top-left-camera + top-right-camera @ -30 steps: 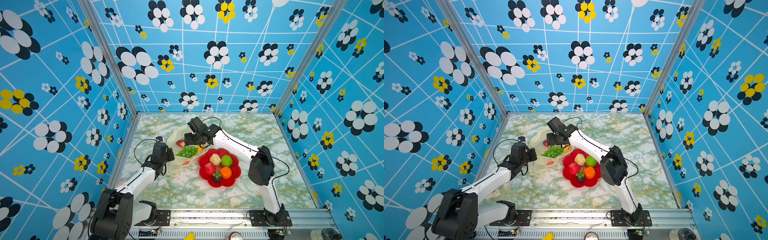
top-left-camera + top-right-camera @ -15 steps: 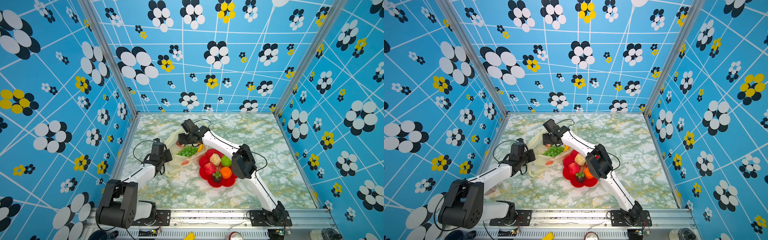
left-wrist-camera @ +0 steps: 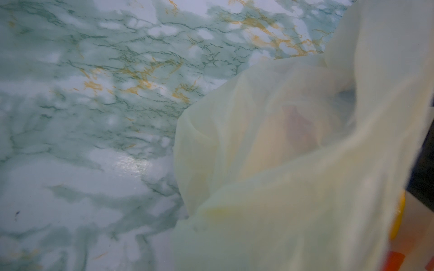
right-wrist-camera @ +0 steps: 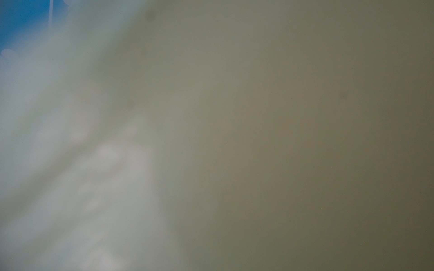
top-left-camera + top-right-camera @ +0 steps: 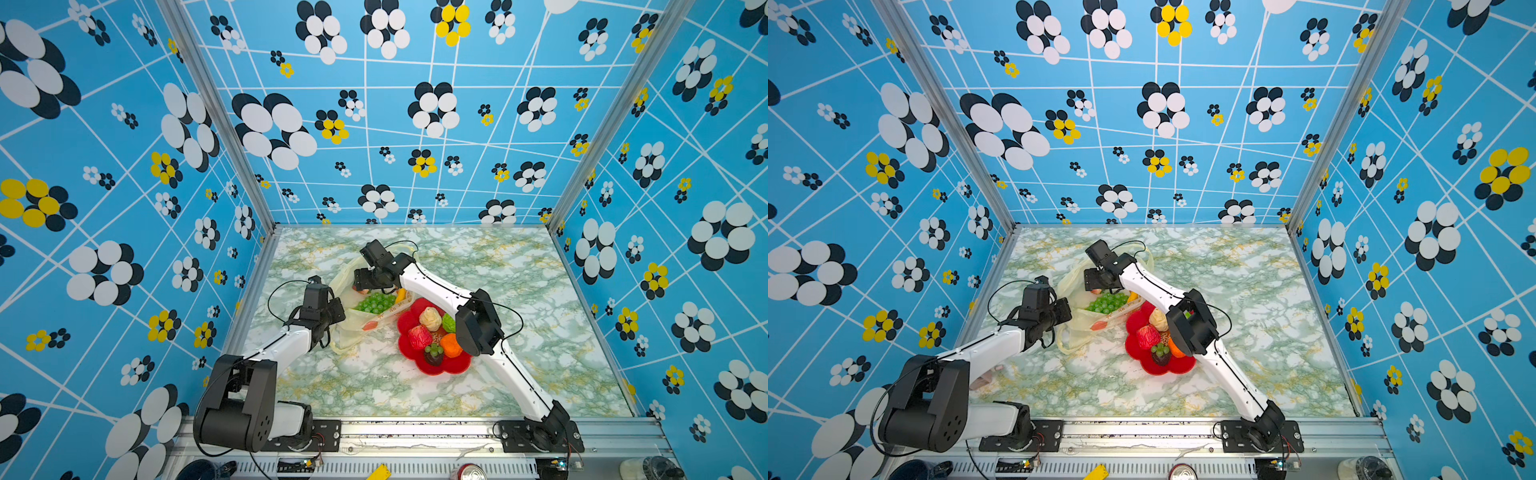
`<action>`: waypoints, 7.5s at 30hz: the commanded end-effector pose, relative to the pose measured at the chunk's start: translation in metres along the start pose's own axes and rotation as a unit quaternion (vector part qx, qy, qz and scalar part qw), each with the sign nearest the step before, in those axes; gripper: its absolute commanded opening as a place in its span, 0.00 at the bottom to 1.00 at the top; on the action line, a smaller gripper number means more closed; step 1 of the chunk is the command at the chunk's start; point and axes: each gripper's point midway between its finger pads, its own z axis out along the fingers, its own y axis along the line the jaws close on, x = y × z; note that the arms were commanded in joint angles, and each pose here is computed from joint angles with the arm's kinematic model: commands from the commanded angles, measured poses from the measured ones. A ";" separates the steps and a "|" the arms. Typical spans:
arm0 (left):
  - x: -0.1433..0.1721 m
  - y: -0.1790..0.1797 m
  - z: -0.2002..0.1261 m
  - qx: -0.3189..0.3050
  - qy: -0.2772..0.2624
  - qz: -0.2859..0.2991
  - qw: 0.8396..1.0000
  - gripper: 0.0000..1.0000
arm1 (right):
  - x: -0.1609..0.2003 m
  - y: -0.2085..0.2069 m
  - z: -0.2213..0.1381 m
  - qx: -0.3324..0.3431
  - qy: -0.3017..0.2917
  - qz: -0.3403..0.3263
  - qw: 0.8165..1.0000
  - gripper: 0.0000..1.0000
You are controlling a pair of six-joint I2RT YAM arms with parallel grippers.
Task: Take fruits out of the plastic bag
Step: Pick up the fruit from the plastic bag, then place the fruit on the plate, then pick up the fruit from the plastic bag.
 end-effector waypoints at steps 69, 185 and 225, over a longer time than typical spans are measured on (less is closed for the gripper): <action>-0.006 -0.006 0.000 0.008 0.003 0.003 1.000 0.00 | 0.053 -0.017 -0.194 0.064 0.091 -0.128 0.985 0.54; -0.002 -0.032 -0.002 0.030 0.006 0.049 0.998 0.00 | 0.017 -0.111 -0.037 0.185 0.096 -0.010 0.978 0.45; -0.002 -0.016 0.001 -0.002 0.014 0.038 0.999 0.00 | 0.006 -0.054 -0.051 0.122 0.068 -0.095 0.986 0.30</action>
